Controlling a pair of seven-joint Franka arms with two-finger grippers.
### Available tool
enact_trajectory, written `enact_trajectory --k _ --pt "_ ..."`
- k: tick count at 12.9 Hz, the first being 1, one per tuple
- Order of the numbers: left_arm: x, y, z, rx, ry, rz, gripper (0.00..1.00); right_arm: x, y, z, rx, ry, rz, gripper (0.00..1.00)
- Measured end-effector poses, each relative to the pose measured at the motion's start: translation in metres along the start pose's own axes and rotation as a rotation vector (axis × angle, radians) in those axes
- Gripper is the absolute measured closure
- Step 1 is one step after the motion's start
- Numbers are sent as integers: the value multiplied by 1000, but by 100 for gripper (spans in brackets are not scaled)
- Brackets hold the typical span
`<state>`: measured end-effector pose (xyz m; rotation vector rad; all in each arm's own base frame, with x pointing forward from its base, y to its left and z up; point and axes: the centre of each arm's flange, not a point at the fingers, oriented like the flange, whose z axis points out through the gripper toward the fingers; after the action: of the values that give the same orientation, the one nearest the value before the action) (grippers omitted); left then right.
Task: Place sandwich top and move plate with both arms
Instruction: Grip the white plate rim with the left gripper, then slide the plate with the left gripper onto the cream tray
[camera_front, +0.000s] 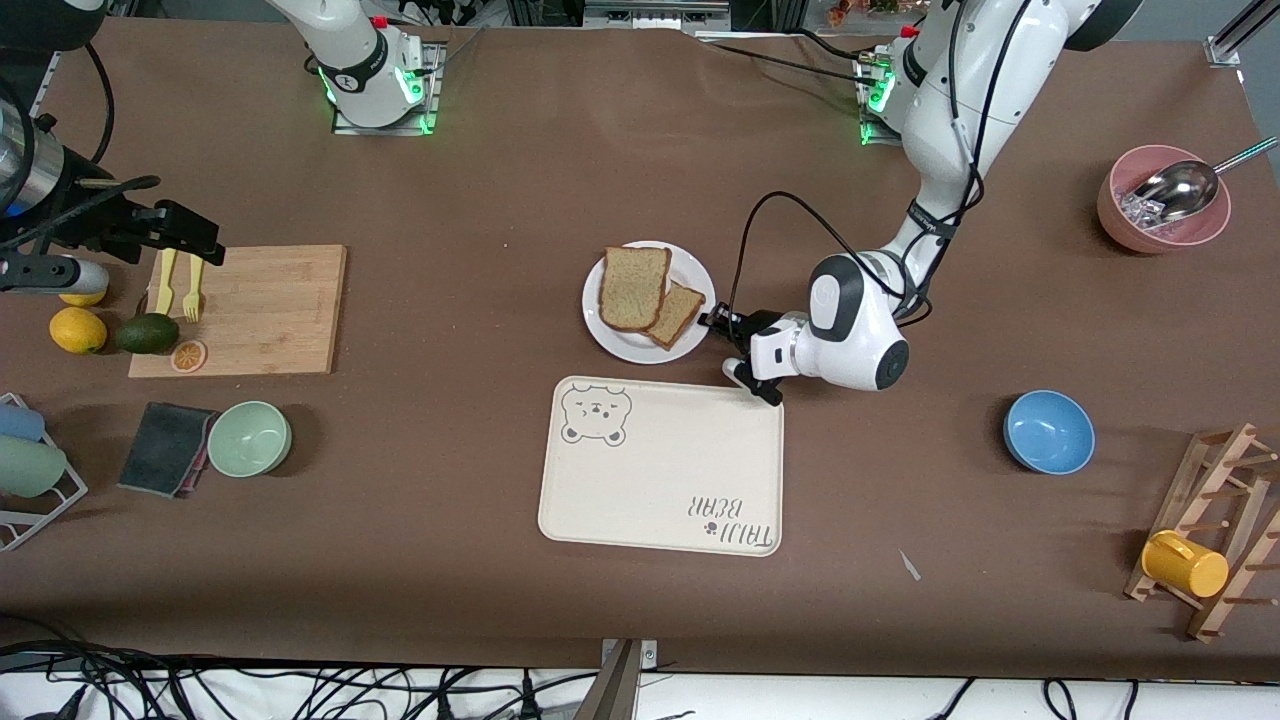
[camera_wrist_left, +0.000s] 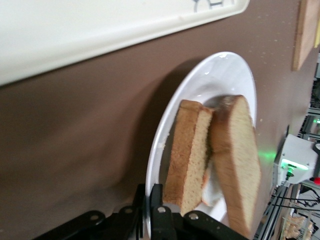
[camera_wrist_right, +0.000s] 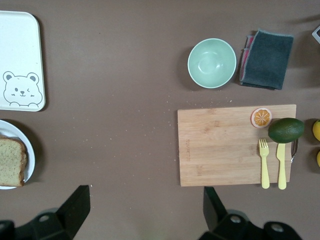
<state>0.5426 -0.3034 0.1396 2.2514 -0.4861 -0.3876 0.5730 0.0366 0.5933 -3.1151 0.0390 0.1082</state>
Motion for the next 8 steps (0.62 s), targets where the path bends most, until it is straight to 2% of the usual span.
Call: enact_trajectory --k 4,8 --pt "-1 -2 -2 -13 -2 22 94 0 0 0 -1 0 0 0" --pt "-3 -14 -39 -90 -16 3 96 0 0 1 -1 -1 -1 0"
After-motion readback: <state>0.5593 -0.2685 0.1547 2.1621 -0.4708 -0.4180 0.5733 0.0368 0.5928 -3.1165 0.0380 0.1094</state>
